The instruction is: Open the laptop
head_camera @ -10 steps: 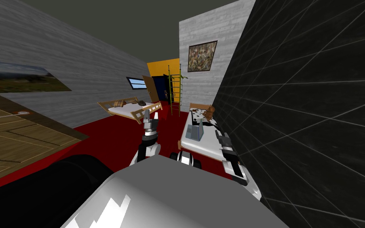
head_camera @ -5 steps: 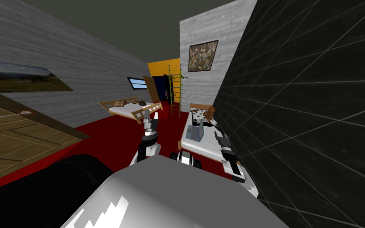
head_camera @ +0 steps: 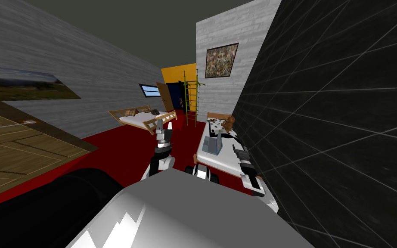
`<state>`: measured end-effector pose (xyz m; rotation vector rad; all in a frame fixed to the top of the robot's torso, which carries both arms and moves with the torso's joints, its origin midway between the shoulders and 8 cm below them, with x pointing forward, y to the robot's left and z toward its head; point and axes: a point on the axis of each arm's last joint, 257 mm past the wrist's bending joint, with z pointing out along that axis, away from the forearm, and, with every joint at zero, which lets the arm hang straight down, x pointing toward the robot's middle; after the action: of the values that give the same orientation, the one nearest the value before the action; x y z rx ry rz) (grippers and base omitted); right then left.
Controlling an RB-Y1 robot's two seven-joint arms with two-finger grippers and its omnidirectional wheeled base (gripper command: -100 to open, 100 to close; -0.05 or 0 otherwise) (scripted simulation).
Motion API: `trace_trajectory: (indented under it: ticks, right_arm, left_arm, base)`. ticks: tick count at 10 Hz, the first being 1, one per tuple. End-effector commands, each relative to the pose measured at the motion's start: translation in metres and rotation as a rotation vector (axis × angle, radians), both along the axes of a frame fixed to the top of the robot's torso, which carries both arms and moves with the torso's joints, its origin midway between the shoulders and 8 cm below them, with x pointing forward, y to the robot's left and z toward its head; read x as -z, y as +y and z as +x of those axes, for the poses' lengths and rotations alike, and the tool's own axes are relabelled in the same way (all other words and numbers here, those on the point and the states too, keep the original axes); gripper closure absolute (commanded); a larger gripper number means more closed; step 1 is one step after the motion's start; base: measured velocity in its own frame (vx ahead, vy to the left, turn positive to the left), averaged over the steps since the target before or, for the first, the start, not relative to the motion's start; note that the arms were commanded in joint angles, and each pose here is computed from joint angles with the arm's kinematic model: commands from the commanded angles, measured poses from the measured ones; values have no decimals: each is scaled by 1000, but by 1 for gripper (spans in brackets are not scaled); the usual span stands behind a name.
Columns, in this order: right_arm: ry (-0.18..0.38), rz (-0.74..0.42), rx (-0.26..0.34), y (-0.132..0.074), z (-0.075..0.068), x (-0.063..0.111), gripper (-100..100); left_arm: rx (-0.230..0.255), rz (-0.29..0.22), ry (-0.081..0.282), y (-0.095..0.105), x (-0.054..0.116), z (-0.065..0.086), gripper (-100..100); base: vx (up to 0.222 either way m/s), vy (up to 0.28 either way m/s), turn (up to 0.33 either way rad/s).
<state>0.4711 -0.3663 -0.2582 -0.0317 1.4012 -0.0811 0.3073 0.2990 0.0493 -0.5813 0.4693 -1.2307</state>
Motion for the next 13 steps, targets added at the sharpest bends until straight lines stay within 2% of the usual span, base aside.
trace_trajectory:
  ticks: [1,6,7,8,9,13]
  right_arm:
    - [30,-64,19,-4,2,16,-100]
    - [108,-187,51,-7,4,52,-100]
    - [109,-196,52,-7,4,52,-100]
    - [140,-229,59,-7,4,67,-100]
    - [141,-246,61,-7,4,67,-100]
    - [203,-333,69,-2,5,95,-100]
  left_arm:
    - [0,0,0,0,0,0,0]
    - [0,0,0,0,0,0,0]
    - [0,0,0,0,0,0,0]
    - [0,0,0,0,0,0,0]
    - [0,0,0,0,0,0,0]
    - [0,0,0,0,0,0,0]
  base:
    - [22,0,21]
    - [25,-1,18]
    - [11,0,-3]
    - [20,0,22]
    - [19,2,13]
    - [22,0,16]
